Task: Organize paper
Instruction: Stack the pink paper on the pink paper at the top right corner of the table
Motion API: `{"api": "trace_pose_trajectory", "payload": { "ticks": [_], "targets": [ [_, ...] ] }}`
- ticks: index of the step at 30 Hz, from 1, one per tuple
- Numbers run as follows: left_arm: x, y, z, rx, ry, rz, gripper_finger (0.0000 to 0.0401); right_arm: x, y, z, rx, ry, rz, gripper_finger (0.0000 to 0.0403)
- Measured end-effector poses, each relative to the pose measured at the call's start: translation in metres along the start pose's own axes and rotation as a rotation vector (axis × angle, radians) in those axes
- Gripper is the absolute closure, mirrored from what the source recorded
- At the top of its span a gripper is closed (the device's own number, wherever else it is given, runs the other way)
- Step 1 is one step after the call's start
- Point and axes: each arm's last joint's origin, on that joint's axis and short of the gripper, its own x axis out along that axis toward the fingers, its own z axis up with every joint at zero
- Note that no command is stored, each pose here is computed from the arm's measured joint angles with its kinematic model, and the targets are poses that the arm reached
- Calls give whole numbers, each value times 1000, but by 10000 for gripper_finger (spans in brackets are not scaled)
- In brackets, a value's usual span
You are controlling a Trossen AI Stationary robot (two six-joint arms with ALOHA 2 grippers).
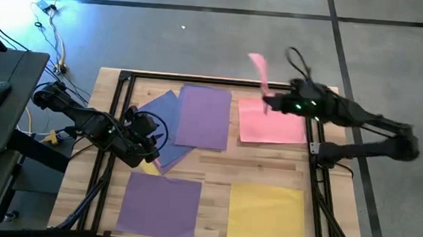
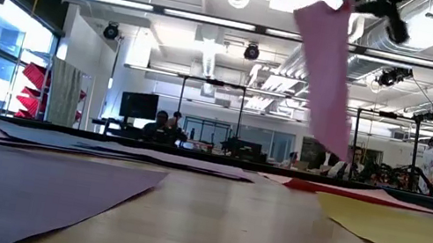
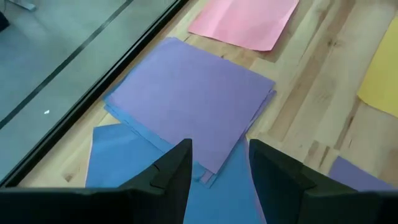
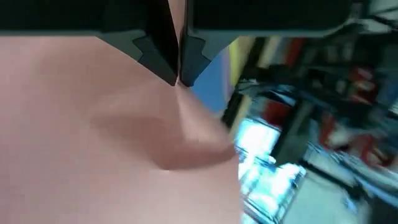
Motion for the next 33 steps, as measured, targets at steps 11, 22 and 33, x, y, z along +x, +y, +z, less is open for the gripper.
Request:
{"api": "trace_pose_trajectory", "payload": {
  "ticks": [11,22,33],
  "targets": [
    [6,0,10,-100,-44,-2,266,29,-42,-19,210,-120,432,403],
    [30,15,35,-206,-93,68,266,55,-87,-4,260,-60,504,403],
    [40,25,45,-275,-96,85,266,53,-151,-14,294,87,299,403]
  ]
}}
